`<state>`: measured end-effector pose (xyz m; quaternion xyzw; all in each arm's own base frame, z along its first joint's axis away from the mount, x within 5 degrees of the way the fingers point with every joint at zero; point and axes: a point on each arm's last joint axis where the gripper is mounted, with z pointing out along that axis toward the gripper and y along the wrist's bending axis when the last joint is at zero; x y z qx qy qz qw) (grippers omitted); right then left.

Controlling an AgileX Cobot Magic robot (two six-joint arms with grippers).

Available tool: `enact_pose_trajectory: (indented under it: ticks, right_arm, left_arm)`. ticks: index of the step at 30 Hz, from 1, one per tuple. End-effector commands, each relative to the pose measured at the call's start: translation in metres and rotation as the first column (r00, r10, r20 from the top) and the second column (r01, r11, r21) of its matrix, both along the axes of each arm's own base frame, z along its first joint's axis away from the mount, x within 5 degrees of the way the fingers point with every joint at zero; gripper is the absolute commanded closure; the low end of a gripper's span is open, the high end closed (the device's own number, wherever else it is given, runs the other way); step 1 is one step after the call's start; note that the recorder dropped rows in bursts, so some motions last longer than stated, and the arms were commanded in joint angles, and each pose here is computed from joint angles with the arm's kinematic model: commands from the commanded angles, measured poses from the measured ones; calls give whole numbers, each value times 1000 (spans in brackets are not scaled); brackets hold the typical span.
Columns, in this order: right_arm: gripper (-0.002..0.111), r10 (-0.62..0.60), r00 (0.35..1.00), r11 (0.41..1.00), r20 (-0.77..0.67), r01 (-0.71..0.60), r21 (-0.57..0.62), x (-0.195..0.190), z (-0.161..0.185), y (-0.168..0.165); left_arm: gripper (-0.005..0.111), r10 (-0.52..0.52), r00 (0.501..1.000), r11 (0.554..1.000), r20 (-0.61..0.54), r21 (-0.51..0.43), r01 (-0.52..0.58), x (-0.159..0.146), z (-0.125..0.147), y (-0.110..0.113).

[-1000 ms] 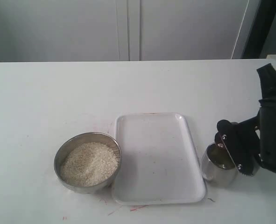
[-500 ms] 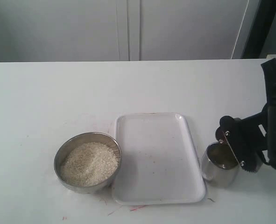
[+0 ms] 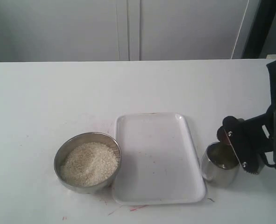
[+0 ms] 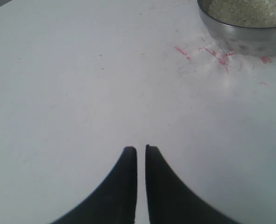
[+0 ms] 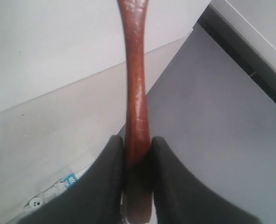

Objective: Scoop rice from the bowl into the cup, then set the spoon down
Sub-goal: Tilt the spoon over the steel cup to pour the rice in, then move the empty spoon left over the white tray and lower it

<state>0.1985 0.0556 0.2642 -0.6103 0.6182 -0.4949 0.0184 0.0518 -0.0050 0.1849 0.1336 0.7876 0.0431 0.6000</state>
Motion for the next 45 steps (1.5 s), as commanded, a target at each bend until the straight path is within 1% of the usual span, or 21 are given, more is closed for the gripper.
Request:
enact_pose_trajectory:
  ticks: [1,5,8,11,14,16,17,20,21,22,24,26,27,30,32,34,39,42,45]
  right_arm:
    - [108,9,999,1000,-33,-10,-22,-4,-3,-2]
    - [108,-32,999,999,12,32,29,-4,-3,-2]
    - [108,-119,988,985,104,104,137,-3,-1,-2]
    - [108,-206,966,955,157,164,247,-3,1,0]
    - [108,-305,941,897,145,232,376,-3,4,4]
    - [108,-407,905,812,125,295,503,-4,8,9]
    - [108,-460,881,757,106,327,566,-4,11,12]
    - [108,-593,805,561,3,410,720,-6,18,23]
    - [108,-635,770,471,-52,440,764,-7,21,27]
    - [108,-662,745,412,-88,458,788,-8,22,30]
    - [108,-707,681,270,-190,509,817,-12,22,37]
    - [108,-716,635,175,-289,564,807,-17,19,42]
    - [108,-712,618,140,-333,590,795,-20,16,45]
    - [108,-699,568,53,-434,647,761,-27,13,52]
    - [108,-667,571,-18,-479,630,776,-25,13,59]
    - [108,-639,579,-64,-506,616,785,-23,13,64]
    - [108,-647,557,-137,-521,587,798,-18,18,68]
    - [108,-653,541,-164,-531,583,796,-7,27,78]
    - [108,-655,533,-180,-536,578,796,13,37,93]
  left_arm:
    - [92,-7,998,1000,-58,-5,6,-1,-7,0]
    - [92,-7,998,1000,-58,-5,6,-1,-7,0]
    - [92,-7,998,1000,-58,-5,6,-1,-7,0]
    - [92,-7,998,1000,-58,-5,6,-1,-7,0]
    - [92,-7,998,1000,-58,-5,6,-1,-7,0]
    - [92,-7,998,1000,-58,-5,6,-1,-7,0]
    - [92,-7,998,1000,-58,-5,6,-1,-7,0]
    - [92,-7,998,1000,-58,-5,6,-1,-7,0]
    - [92,-7,998,1000,-58,-5,6,-1,-7,0]
    - [92,-7,998,1000,-58,-5,6,-1,-7,0]
    - [92,-7,998,1000,-58,-5,6,-1,-7,0]
    - [92,-7,998,1000,-58,-5,6,-1,-7,0]
    - [92,-7,998,1000,-58,-5,6,-1,-7,0]
    - [92,-7,998,1000,-58,-5,6,-1,-7,0]
    - [92,-7,998,1000,-58,-5,6,-1,-7,0]
    - [92,-7,998,1000,-58,-5,6,-1,-7,0]
    - [92,-7,998,1000,-58,-5,6,-1,-7,0]
    - [92,-7,998,1000,-58,-5,6,-1,-7,0]
    - [92,-7,998,1000,-58,-5,6,-1,-7,0]
